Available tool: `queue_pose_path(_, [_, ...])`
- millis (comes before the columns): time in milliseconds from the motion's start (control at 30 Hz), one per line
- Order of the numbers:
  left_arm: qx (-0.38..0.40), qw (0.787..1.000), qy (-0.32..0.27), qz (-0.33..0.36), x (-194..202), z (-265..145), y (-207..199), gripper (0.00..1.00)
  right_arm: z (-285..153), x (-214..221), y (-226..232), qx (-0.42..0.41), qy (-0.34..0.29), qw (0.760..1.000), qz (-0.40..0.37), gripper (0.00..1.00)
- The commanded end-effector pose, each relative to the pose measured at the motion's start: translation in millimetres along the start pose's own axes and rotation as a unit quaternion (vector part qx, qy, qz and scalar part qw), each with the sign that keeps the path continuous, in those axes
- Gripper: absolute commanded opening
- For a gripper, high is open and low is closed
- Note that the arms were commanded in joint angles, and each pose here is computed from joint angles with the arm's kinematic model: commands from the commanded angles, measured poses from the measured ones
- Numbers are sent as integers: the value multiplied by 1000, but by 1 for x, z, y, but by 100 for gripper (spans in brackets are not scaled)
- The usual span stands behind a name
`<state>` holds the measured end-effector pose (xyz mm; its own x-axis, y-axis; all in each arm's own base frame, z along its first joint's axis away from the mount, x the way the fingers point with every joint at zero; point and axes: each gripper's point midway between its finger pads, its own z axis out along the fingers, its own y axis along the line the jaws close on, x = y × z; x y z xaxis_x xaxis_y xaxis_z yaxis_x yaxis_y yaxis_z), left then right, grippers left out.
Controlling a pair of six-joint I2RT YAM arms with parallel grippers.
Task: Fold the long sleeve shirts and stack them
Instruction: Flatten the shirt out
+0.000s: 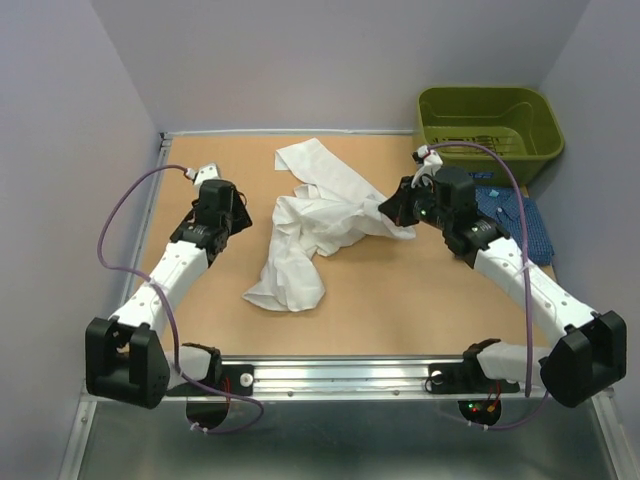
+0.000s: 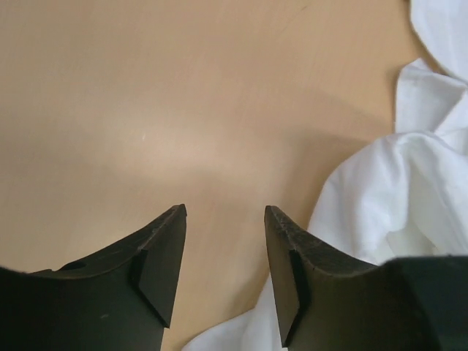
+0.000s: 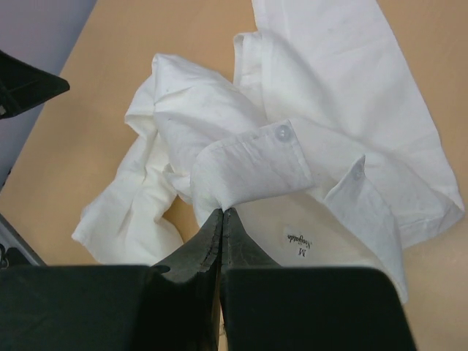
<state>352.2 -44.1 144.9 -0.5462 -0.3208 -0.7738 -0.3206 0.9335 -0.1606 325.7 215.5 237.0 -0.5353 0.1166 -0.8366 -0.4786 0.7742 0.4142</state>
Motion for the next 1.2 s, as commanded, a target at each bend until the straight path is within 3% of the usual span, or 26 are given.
queue_pose_path(0, [124, 991, 17, -42, 1, -40, -38, 63, -1, -20, -3, 29, -14, 999, 7, 1])
queue_pose_path(167, [216, 972, 86, -24, 71, -82, -78, 70, 5, -16, -7, 34, -6, 999, 11, 1])
queue_pose_path(333, [181, 975, 130, -5, 120, -85, -69, 72, 5, -16, -6, 33, -6, 999, 14, 1])
queue_pose_path(700, [182, 971, 152, 14, 141, -84, -78, 63, 7, -10, -11, 41, -1, 999, 18, 0])
queue_pose_path(900, [169, 973, 156, 21, 147, -80, -74, 47, 5, -11, -13, 49, -5, 999, 16, 1])
queue_pose_path(967, [161, 975, 152, 21, 145, -80, -71, 30, 5, -13, -13, 49, -6, 999, 15, 0])
queue_pose_path(1000, [148, 979, 138, 20, 135, -81, -68, 15, 4, -16, -13, 51, -11, 999, 14, 1])
queue_pose_path(1067, [121, 989, 86, 15, 107, -82, -59, 3, 0, -26, -12, 56, -24, 998, 7, 1])
queue_pose_path(1167, [88, 996, 18, 18, 56, -98, -48, 0, -9, -45, -16, 80, -51, 995, -13, 0])
